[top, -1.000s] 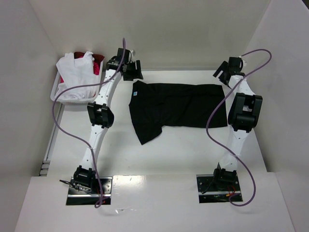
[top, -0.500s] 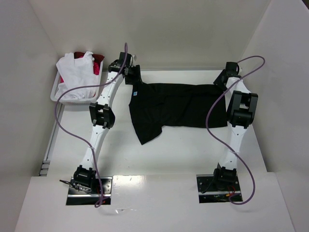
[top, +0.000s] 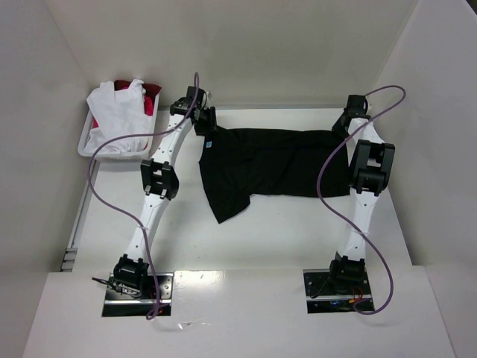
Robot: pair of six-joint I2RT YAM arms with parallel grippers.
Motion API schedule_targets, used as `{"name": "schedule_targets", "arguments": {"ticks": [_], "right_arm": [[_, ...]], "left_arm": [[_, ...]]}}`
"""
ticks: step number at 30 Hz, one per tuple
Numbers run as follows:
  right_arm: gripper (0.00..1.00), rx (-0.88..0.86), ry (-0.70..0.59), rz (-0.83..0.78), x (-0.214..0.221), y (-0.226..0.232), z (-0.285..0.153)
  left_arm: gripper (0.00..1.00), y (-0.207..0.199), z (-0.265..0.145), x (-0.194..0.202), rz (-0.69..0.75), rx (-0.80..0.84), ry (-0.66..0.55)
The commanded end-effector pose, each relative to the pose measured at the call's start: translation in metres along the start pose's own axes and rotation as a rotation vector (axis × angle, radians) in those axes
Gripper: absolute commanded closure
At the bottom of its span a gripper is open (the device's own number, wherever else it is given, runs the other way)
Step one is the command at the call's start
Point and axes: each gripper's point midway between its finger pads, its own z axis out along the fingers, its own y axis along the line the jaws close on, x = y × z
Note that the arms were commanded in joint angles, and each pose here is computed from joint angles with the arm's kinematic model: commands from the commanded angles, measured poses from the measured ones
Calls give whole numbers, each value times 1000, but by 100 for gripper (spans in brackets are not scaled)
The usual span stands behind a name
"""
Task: Fold and stack the t-shirts
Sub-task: Fold the flattened tshirt in 1/3 of the way
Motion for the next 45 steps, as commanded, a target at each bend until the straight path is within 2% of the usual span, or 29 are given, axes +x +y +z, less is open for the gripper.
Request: {"name": "schedule_targets", "arguments": {"ticks": [1, 3, 5, 8, 11, 12, 16, 23, 27, 33, 35, 36, 37, 38, 39, 40, 41, 42, 45], "right_arm": [[74, -1, -1, -6, -8, -1, 1], [79, 7, -7, -15, -11, -1, 0], [84, 18, -5, -15, -11, -3, 2], [86, 9, -23, -23, -19, 0, 0], [87, 22, -20, -23, -17, -2, 2], [88, 23, -20, -24, -17, -2, 2], [92, 43, -34, -23, -22, -5, 3], [95, 54, -84, -19, -44, -1, 2], [95, 35, -118, -9, -62, 3, 0], [95, 38, -114, -20, -62, 4, 7], [91, 4, -95, -22, -59, 10, 8], [84, -8, -89, -22, -58, 12, 8], [78, -25, -81, -23, -56, 15, 8], [71, -21, -73, -24, -52, 13, 12], [65, -37, -75, -24, -55, 17, 10], [51, -37, -75, -24, -55, 17, 10], [45, -58, -66, -25, -53, 20, 9], [41, -66, -62, -34, -52, 21, 9], [34, -105, -48, -48, -54, 29, -3]], "left_arm": [[48, -11, 1, -5, -10, 41, -22], [50, -12, 4, -2, -10, 59, -13], [59, -11, 9, 0, -19, 59, -14], [73, -14, 8, -2, -36, 72, -21], [82, -12, 9, -3, -36, 59, -26], [88, -12, 9, -3, -36, 59, -26], [100, 2, 7, -4, -41, -21, -38], [100, 26, -7, -12, -85, -72, -40], [100, 25, -11, -15, -74, -69, -49], [100, 39, -13, -15, -76, -117, -47], [100, 43, -19, -20, -83, -120, -59], [100, 41, -19, -20, -83, -110, -56], [97, 34, -23, -22, -81, -82, -58], [90, 38, -24, -23, -77, -74, -56], [76, 34, -24, -25, -74, -54, -61], [64, 33, -22, -22, -65, -39, -46], [56, 25, -27, -27, -60, -5, -57], [42, 25, -27, -27, -51, -5, -57], [30, 12, -36, -32, -28, 26, -68]]}}
